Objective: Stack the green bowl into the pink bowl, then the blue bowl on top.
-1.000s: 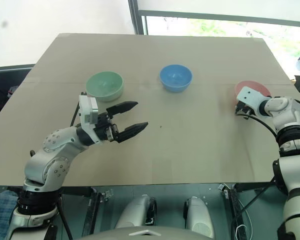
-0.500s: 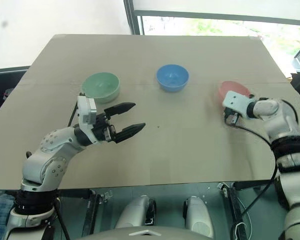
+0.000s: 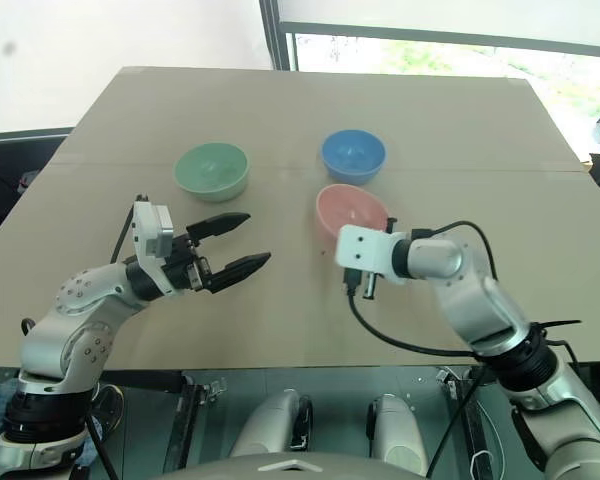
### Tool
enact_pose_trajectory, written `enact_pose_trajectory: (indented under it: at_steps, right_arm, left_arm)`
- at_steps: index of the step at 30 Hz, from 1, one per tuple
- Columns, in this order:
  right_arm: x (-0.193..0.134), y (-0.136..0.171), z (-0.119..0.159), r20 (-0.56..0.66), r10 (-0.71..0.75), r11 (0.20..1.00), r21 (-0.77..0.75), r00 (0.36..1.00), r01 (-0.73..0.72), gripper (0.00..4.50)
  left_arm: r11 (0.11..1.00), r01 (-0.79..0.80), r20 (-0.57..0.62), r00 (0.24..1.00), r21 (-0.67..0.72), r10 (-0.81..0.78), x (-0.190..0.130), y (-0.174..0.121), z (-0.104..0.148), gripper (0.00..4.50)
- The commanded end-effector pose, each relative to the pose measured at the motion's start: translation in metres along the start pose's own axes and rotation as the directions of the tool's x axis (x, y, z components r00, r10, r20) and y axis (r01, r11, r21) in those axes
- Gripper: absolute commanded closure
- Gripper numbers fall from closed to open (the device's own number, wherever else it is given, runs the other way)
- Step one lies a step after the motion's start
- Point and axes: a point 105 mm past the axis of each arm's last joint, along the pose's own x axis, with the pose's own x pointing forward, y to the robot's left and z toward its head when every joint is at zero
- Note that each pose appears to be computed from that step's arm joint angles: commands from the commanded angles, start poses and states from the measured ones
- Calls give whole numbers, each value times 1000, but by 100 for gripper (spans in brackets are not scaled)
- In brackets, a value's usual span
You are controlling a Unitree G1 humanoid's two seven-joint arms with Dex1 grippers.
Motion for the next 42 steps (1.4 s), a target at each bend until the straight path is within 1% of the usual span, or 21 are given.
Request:
enact_pose_trajectory:
  at_steps: [1, 3, 4, 5, 8, 9, 10, 12, 14, 15, 17, 20, 23, 25, 28, 31, 33, 37, 42]
  right_arm:
    - [-3, -3, 11, 14, -38, 998, -49, 999, 38, 303]
    - [-4, -6, 13, 12, -42, 997, -61, 999, 42, 220]
    - [-3, -6, 13, 11, -41, 997, -61, 999, 41, 194]
    - [-3, -6, 13, 9, -38, 997, -61, 999, 39, 144]
    - [-4, -6, 12, 5, -34, 998, -58, 999, 34, 23]
    - [-6, -7, 12, 6, -34, 998, -51, 999, 34, 7]
    - [-7, -8, 12, 10, -37, 998, -41, 999, 37, 7]
    - [-13, -21, 17, 55, -102, 995, 27, 993, 101, 7]
    - [-24, -39, 21, 113, -193, 968, 184, 975, 170, 7]
    - [-34, -49, 25, 178, -240, 945, 269, 954, 187, 7]
    - [-51, -61, 29, 265, -303, 908, 371, 916, 193, 7]
    - [-81, -66, 17, 323, -352, 871, 456, 879, 181, 7]
    - [-100, -62, 7, 344, -371, 857, 484, 863, 176, 7]
    - [-111, -61, 4, 374, -396, 845, 506, 838, 173, 7]
    - [-124, -56, 2, 403, -411, 836, 525, 817, 162, 7]
    - [-142, -55, 2, 449, -453, 823, 543, 770, 168, 7]
    - [-151, -55, 1, 460, -477, 814, 552, 749, 179, 7]
    - [-160, -51, -1, 467, -488, 820, 535, 737, 204, 7]
    - [-167, -46, 0, 474, -505, 817, 533, 721, 221, 7]
  left_arm:
    - [999, 4, 36, 999, 36, -6, -3, 1, 15, 0]
    - [999, 6, 31, 999, 44, -7, -3, 1, 16, 0]
    - [999, 6, 31, 999, 45, -7, -3, 1, 16, 0]
    - [999, 6, 33, 999, 44, -8, -3, 1, 16, 0]
    - [999, 5, 32, 999, 45, -7, -3, 1, 16, 0]
    - [999, 4, 31, 999, 46, -5, -3, 1, 16, 0]
    - [999, 1, 31, 1000, 48, -2, -3, 1, 16, 0]
    - [998, -17, 21, 1000, 60, 15, -3, 4, 15, 0]
    - [997, -36, 17, 999, 75, 35, -3, 7, 16, 0]
    - [994, -52, 16, 999, 96, 50, -2, 10, 17, 0]
    - [990, -75, 16, 997, 116, 74, 0, 13, 18, 0]
    - [978, -141, -10, 989, 156, 145, 3, 27, 17, 0]
    - [961, -195, -48, 977, 198, 208, 2, 43, 14, 0]
    - [945, -230, -70, 965, 234, 252, 1, 55, 13, 0]
    - [920, -263, -89, 950, 291, 300, 1, 69, 13, 0]
    - [874, -279, -138, 924, 397, 357, 0, 87, 12, 0]
    - [855, -306, -140, 909, 418, 393, 0, 98, 13, 0]
    - [820, -280, -197, 885, 499, 422, -3, 112, 5, 0]
    - [828, -271, -232, 875, 490, 424, -7, 122, -7, 0]
